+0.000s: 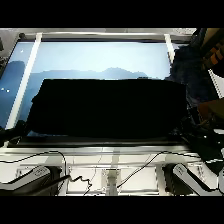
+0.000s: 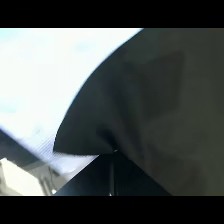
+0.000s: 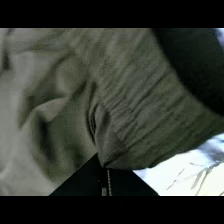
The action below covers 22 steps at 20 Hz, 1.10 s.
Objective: Fold the clothes and pants, and hang the long-sleeved shirts on hangers.
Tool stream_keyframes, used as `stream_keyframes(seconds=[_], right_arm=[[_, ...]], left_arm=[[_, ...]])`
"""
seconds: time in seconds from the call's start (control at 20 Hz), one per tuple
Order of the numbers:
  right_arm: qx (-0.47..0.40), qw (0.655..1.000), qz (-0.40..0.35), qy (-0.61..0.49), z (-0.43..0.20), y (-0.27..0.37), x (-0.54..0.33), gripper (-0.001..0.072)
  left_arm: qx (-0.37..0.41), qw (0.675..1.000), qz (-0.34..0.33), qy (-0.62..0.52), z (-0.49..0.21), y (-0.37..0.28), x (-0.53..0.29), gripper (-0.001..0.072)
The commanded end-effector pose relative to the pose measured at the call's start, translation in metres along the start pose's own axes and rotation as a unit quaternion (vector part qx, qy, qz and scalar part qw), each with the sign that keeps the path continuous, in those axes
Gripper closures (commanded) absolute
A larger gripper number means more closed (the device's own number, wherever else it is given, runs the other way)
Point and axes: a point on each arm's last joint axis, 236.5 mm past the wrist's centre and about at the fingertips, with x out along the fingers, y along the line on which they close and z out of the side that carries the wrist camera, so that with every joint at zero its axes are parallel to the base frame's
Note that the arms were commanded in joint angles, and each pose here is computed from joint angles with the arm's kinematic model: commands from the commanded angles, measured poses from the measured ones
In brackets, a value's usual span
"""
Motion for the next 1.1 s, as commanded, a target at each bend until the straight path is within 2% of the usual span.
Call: stream_keyframes(seconds=[0.0, 0.1, 0.25, 0.35, 0.55, 0.65, 0.8, 1.05], right_arm=[[-0.040, 0.999, 0.019, 0.029, -0.006, 0.026, -0.023, 0.0690], [-0.066, 0.997, -0.015, 0.044, -0.014, 0.027, -0.049, 0.0690], [-0.098, 0.989, -0.108, 0.003, -0.011, 0.017, -0.102, 0.0691], [-0.122, 0.984, -0.125, -0.030, -0.013, 0.031, -0.134, 0.0691], [-0.126, 0.978, -0.113, -0.125, 0.016, 0.061, -0.169, 0.0691], [-0.098, 0.976, -0.091, -0.171, 0.042, 0.072, -0.172, 0.0691], [-0.091, 0.979, -0.040, -0.177, 0.068, 0.096, -0.143, 0.0691], [-0.103, 0.987, -0.016, -0.124, 0.093, 0.139, -0.037, 0.0692]], left_arm=[[0.035, 0.998, -0.045, -0.014, 0.014, -0.039, -0.002, 0.0696], [0.067, 0.995, -0.073, -0.002, 0.018, -0.065, -0.020, 0.0698], [0.100, 0.990, -0.091, -0.031, 0.035, -0.094, -0.058, 0.0699], [0.120, 0.986, -0.093, -0.072, 0.045, -0.112, -0.087, 0.0700], [0.146, 0.971, -0.083, -0.170, 0.072, -0.134, -0.133, 0.0702], [0.136, 0.965, -0.074, -0.212, 0.093, -0.138, -0.134, 0.0703], [0.144, 0.960, -0.075, -0.230, 0.110, -0.161, -0.100, 0.0704], [0.175, 0.960, -0.102, -0.196, 0.124, -0.241, -0.009, 0.0704]])
